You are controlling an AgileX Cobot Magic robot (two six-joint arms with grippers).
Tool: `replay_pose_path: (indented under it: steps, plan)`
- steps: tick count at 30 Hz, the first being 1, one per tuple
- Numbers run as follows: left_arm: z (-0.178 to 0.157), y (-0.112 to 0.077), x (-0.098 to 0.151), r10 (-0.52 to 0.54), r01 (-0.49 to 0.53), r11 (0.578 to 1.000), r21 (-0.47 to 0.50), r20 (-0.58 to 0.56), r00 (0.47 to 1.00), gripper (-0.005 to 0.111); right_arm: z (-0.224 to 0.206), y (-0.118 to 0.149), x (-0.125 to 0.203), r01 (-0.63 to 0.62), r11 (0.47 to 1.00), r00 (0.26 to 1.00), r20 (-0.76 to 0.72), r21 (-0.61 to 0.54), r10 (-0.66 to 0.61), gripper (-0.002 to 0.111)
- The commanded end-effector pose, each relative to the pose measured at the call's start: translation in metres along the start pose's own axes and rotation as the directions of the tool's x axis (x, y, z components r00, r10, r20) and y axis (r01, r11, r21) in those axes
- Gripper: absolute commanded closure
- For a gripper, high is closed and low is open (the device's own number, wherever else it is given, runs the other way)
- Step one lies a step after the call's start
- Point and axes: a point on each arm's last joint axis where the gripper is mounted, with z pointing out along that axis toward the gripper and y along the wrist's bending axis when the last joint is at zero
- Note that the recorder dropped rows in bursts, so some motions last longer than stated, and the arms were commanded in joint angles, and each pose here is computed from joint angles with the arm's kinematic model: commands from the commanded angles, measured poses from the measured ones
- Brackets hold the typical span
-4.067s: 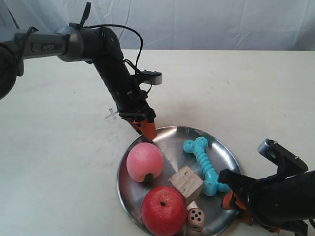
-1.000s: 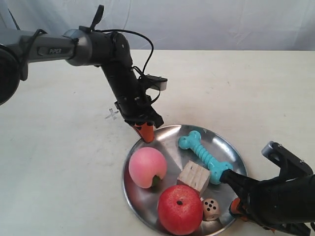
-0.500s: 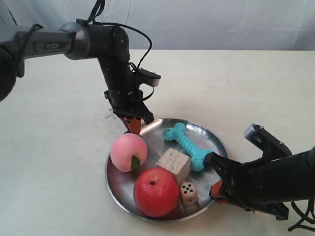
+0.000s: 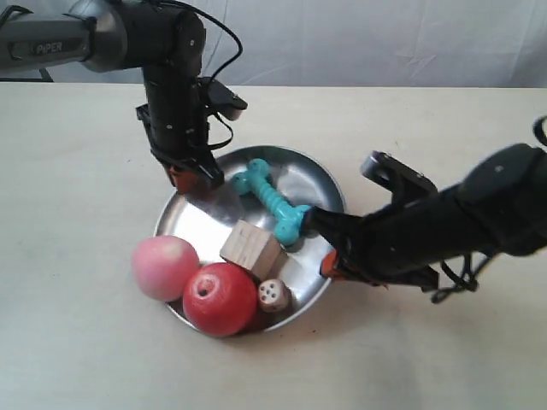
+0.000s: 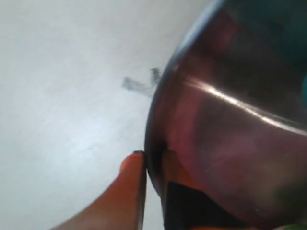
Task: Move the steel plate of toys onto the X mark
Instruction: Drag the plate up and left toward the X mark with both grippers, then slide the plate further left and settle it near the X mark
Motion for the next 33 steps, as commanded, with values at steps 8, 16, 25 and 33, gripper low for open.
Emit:
replay_pose_path:
  steps: [8, 16, 25, 33]
  plan:
    - [-0.009, 0.061, 0.029, -0.249, 0.244, 0.962, 0.120, 0.030, 0.968, 0.107, 0.097, 0.065, -0.089, 0.186, 0.974, 0.976, -0.086, -0.128, -0.198, 0.109]
    - [0.022, 0.076, 0.034, -0.265, 0.265, 0.952, 0.154, -0.023, 0.964, 0.107, 0.114, 0.061, -0.109, 0.277, 0.961, 0.960, -0.044, 0.001, -0.277, 0.109]
    - [0.033, 0.081, 0.024, -0.277, 0.270, 0.953, 0.138, 0.037, 0.960, 0.107, 0.115, 0.059, -0.114, 0.327, 0.944, 0.945, 0.001, 0.037, -0.327, 0.109]
    - [0.032, 0.078, 0.019, -0.312, 0.293, 0.937, 0.188, 0.079, 0.947, 0.099, 0.115, 0.058, -0.114, 0.339, 0.940, 0.941, -0.006, 0.042, -0.339, 0.104]
